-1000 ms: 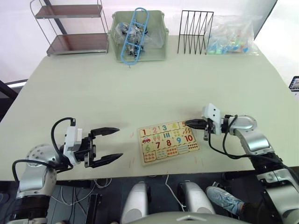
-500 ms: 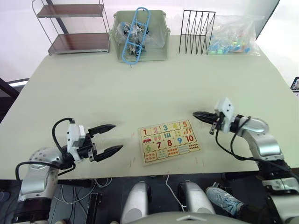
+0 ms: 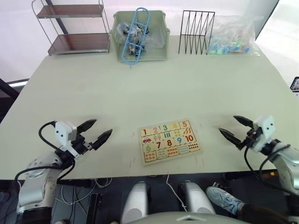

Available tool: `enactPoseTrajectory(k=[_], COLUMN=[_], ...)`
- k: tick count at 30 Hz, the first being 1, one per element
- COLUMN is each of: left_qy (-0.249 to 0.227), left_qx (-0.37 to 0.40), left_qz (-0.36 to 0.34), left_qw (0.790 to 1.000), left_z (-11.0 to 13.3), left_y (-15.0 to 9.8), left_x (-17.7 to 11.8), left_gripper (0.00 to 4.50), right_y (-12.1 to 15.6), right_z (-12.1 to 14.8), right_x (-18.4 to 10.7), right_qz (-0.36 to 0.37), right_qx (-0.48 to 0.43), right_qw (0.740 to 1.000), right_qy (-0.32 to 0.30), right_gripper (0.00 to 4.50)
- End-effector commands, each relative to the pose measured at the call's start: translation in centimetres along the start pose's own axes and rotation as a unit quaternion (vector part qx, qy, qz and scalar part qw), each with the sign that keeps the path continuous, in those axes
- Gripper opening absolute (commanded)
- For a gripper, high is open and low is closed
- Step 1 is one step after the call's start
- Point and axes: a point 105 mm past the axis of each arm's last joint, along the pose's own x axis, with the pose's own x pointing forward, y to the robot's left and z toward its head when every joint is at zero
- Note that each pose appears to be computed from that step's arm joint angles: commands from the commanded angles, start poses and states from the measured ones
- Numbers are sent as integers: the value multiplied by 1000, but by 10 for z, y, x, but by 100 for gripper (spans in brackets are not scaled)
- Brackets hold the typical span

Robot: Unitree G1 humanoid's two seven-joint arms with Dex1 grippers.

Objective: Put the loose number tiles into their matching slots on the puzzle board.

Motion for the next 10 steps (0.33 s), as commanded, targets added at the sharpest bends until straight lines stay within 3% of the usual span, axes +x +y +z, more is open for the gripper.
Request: enactPoseTrajectory(k=[1,10], left_qy=[3,22], left_qx=[23,20], left_qz=[61,89], left_qw=[998,996], left_z=[5,-4], left_y=[9,2], left_x=[-3,-6], left_gripper=[450,450], right_y=[-10,-7], right_z=[16,2], right_x=[-21,-38], right_qz=[-51,-107], right_qx=[-16,4], right_qw=[998,994], right_qy=[-37,-38], right_gripper=[447,447])
